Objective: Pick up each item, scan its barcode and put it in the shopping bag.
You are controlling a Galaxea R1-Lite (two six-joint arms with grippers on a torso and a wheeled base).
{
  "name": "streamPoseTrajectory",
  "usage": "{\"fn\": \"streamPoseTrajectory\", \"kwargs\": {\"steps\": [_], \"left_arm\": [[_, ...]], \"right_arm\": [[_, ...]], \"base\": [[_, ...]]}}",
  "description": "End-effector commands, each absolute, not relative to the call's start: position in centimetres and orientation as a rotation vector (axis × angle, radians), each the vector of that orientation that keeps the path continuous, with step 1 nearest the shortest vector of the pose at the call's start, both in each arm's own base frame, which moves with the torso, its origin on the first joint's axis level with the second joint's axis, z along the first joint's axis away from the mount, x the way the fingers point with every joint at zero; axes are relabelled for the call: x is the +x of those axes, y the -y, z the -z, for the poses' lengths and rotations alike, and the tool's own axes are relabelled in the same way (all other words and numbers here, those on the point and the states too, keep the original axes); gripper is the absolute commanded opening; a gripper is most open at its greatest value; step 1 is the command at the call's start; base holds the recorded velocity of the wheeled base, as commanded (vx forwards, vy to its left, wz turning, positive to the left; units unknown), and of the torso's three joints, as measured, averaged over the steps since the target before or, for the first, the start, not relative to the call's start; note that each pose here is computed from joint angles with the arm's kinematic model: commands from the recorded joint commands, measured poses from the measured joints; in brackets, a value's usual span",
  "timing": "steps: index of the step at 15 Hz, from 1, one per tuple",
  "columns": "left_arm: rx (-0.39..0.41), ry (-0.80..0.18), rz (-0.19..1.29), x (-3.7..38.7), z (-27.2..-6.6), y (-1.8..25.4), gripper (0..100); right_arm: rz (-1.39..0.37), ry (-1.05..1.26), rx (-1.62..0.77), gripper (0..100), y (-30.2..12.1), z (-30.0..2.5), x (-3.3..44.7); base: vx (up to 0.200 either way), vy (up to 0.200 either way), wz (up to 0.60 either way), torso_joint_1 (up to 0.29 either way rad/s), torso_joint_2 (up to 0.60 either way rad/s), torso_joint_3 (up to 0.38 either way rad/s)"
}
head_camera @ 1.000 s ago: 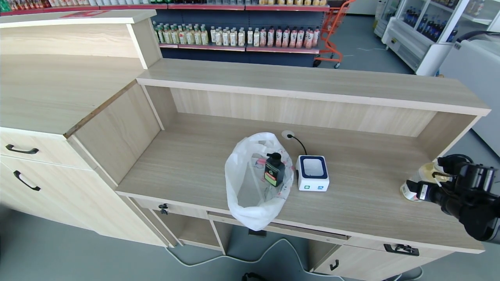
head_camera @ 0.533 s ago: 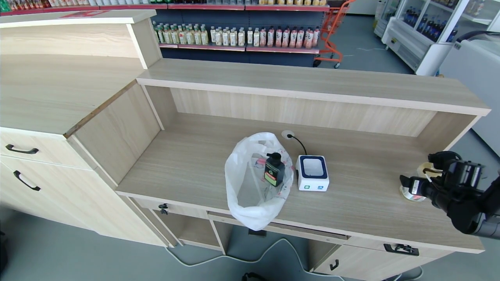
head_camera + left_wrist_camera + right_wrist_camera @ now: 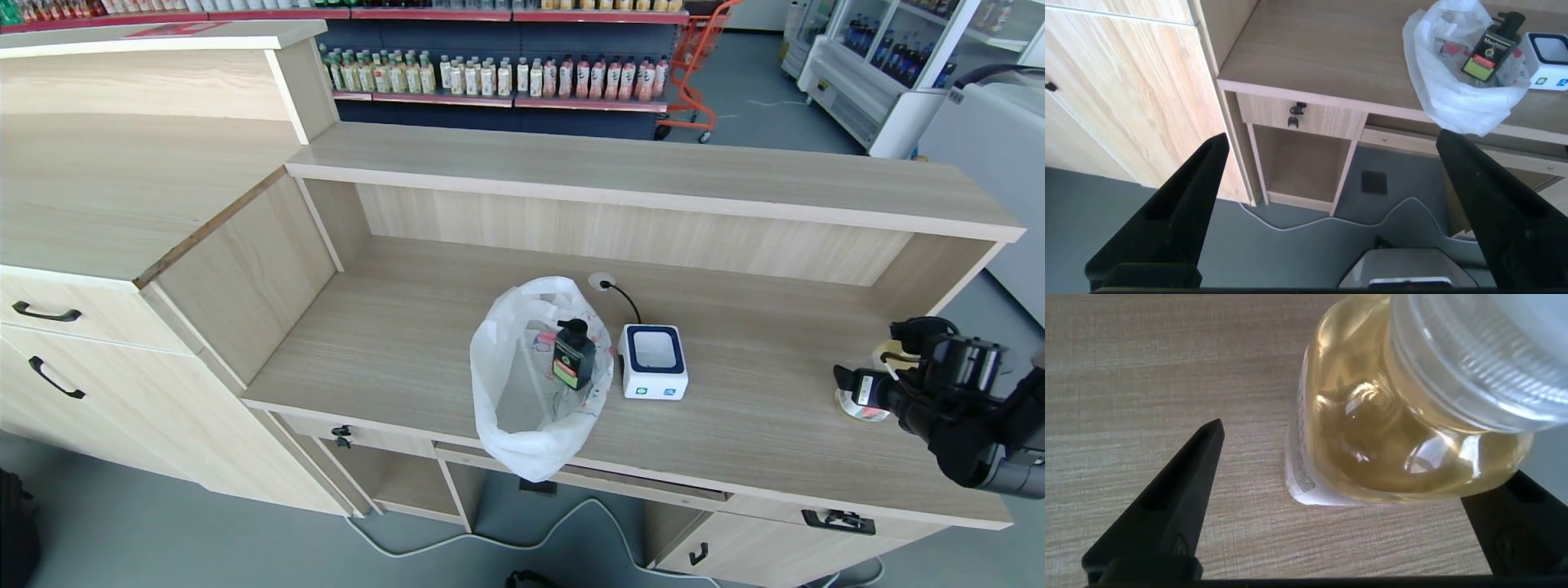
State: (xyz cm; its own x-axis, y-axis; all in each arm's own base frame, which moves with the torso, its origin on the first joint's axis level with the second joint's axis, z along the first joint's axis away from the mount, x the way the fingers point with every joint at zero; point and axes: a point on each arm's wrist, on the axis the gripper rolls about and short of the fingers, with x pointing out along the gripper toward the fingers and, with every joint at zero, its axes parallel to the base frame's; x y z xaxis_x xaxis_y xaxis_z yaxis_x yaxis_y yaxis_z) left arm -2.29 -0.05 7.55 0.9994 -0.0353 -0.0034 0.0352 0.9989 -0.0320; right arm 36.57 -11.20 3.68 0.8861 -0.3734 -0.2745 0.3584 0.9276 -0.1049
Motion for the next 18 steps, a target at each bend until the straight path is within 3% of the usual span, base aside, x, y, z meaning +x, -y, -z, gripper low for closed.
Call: {"fn": "streamPoseTrajectory", "kwargs": {"steps": [1,14,15,18], "left_arm": [[-0.032,-0.004,0.035,-2.3,-7.5,0.1,100],[-0.032,-0.002,0.035,-2.3,-7.6,0.1,100],[-0.032,-0.004,0.035,-2.3,-7.5,0.1,100],[-0.032,-0.004,0.035,-2.3,-7.5,0.1,100]], "right_arm": [[0.386,-0.298,-0.062,100,11.5,-3.4,36.8],[0.386,-0.240,-0.164,100,12.4,-1.5,38.3],[0.384,-0.249,-0.174,0,12.5,-1.2,38.4],[0.383,-0.230,-0.183,0,12.4,-1.1,38.6]], "base": [[0.000,0.000,0.00,0.000,0.00,0.000],[0.000,0.000,0.00,0.000,0.00,0.000],[0.000,0.000,0.00,0.000,0.00,0.000],[0.000,0.000,0.00,0.000,0.00,0.000]]}}
